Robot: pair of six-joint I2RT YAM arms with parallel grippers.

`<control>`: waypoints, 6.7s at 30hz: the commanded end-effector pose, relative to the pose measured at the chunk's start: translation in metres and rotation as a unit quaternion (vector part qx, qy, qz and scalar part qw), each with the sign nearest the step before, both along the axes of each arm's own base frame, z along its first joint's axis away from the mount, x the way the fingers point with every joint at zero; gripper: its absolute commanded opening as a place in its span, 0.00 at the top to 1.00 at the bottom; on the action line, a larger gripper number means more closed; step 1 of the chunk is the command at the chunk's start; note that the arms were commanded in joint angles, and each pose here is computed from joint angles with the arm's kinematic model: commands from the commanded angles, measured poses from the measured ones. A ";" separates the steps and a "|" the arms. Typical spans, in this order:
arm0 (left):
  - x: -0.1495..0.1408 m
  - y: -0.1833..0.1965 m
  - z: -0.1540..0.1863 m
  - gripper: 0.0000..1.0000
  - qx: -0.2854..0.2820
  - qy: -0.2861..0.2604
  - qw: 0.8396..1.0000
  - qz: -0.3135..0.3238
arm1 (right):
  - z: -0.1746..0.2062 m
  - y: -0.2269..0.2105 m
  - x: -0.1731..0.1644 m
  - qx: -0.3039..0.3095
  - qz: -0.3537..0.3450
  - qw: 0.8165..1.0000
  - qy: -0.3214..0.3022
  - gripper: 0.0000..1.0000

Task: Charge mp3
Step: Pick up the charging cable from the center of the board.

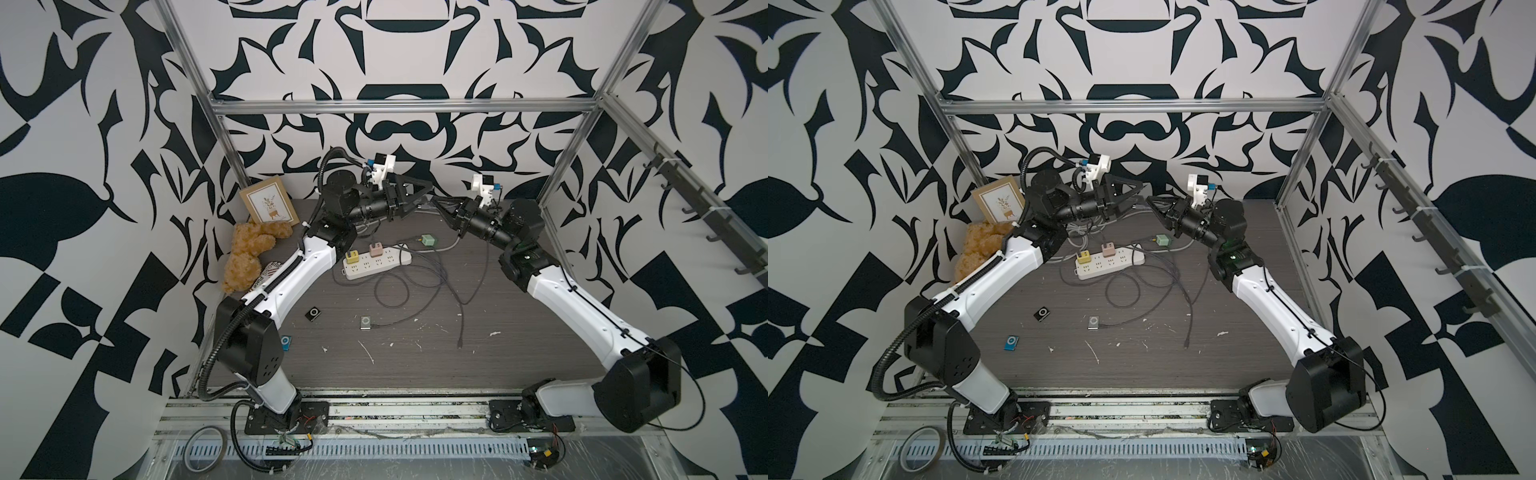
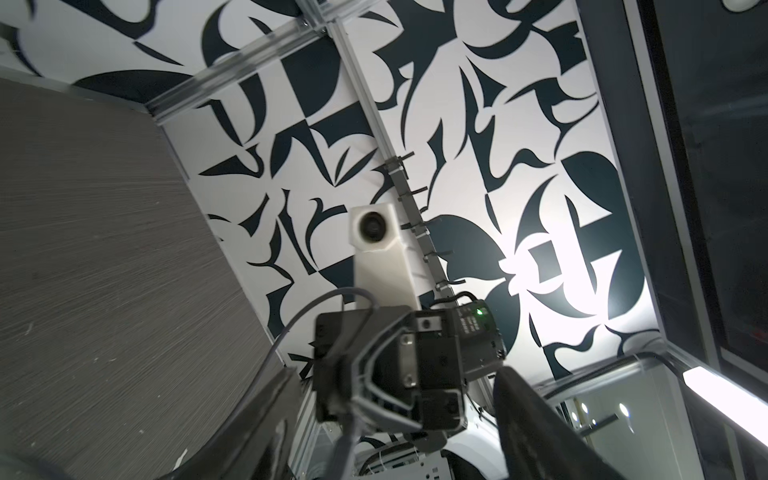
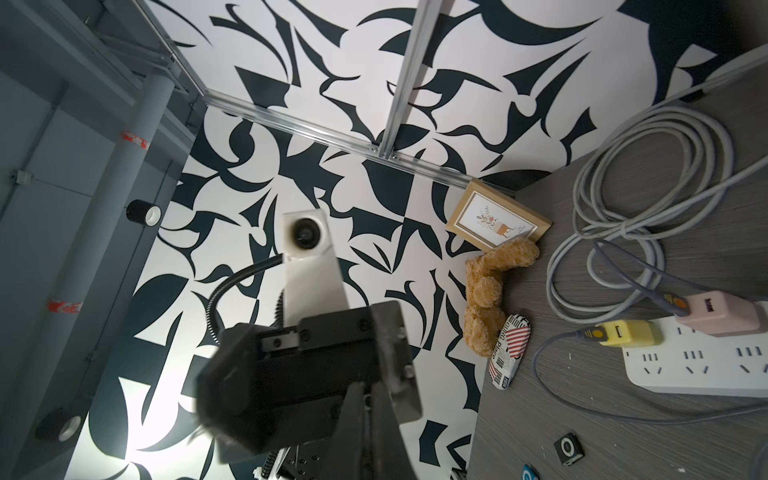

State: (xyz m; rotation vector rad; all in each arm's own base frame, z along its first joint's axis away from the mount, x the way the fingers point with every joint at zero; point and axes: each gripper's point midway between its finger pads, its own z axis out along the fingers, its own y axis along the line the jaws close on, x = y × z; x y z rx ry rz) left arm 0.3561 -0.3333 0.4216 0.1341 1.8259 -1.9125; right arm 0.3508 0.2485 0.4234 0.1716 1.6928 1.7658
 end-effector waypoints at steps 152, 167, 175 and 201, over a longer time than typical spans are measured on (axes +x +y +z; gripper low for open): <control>0.053 0.005 -0.001 1.00 -0.002 -0.218 0.946 0.239 | -0.022 0.019 0.022 0.249 -0.052 0.963 0.092 0.59; 0.061 0.007 -0.007 1.00 -0.010 -0.233 0.943 0.238 | -0.015 0.035 0.017 0.266 -0.048 0.959 0.082 0.58; 0.050 0.005 -0.018 1.00 -0.014 -0.236 0.945 0.225 | -0.009 0.020 0.034 0.275 -0.071 0.956 0.070 0.59; 0.034 -0.009 -0.024 1.00 -0.020 -0.248 0.945 0.210 | -0.030 0.010 0.056 0.274 -0.102 0.951 0.099 0.73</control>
